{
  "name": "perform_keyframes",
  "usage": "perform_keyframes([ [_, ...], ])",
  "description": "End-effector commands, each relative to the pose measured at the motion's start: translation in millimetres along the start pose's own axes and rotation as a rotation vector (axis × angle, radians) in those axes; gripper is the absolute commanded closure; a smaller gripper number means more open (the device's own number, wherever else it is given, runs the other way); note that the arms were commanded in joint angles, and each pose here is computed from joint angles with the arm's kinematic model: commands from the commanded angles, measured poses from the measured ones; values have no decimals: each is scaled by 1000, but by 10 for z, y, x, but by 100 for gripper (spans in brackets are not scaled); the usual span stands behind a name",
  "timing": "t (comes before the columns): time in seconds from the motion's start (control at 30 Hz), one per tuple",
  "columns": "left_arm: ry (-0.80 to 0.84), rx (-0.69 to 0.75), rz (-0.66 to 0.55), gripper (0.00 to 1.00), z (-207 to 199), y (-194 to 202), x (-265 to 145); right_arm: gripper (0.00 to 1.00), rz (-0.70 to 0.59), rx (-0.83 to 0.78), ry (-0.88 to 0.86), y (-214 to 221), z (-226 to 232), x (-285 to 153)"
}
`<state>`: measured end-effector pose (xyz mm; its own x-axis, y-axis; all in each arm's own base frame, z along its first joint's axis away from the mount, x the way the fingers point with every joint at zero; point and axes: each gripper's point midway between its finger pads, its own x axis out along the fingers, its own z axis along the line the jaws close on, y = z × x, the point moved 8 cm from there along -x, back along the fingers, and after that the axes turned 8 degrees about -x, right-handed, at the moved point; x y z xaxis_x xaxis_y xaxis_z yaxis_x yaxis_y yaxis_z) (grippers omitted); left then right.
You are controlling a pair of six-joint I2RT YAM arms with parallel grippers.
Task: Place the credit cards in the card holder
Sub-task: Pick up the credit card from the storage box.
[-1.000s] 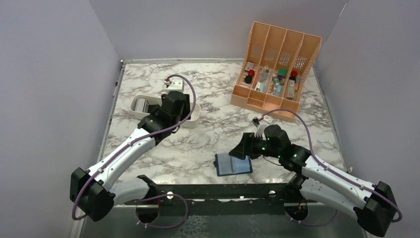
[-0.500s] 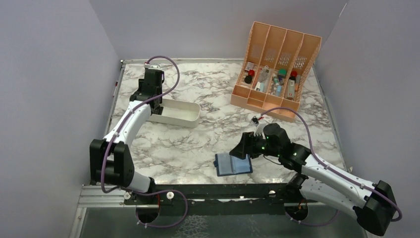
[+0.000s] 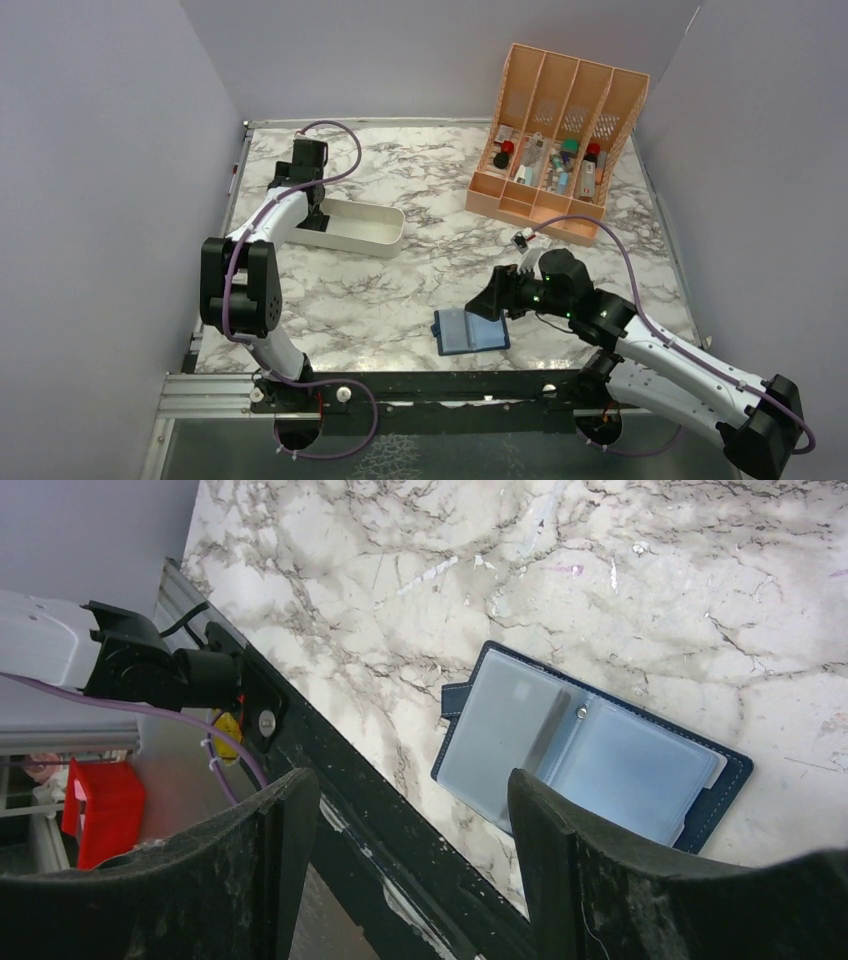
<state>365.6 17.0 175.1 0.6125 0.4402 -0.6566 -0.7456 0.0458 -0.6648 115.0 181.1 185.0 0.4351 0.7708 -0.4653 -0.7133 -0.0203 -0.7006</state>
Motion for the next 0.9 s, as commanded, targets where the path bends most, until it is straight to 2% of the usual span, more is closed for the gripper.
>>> perform_keyframes([
  [0.0,-43,38,3,40,38,-48,133,26,30,4,4,7,11,-3],
  [0.27,-28,62,38,34,-16,62,279,25,55,21,-6,78,-3,-9],
  [0.5,-97,87,99,37,-44,120,470,25,55,14,-29,58,34,-33],
  [0.63,-132,95,94,45,-20,97,488,25,51,14,-18,73,21,-61],
  [0.77,-124,101,92,64,-21,74,488,25,38,19,-26,88,19,-71],
  [0.87,-87,95,78,71,-51,32,459,24,43,17,-31,89,24,-63],
])
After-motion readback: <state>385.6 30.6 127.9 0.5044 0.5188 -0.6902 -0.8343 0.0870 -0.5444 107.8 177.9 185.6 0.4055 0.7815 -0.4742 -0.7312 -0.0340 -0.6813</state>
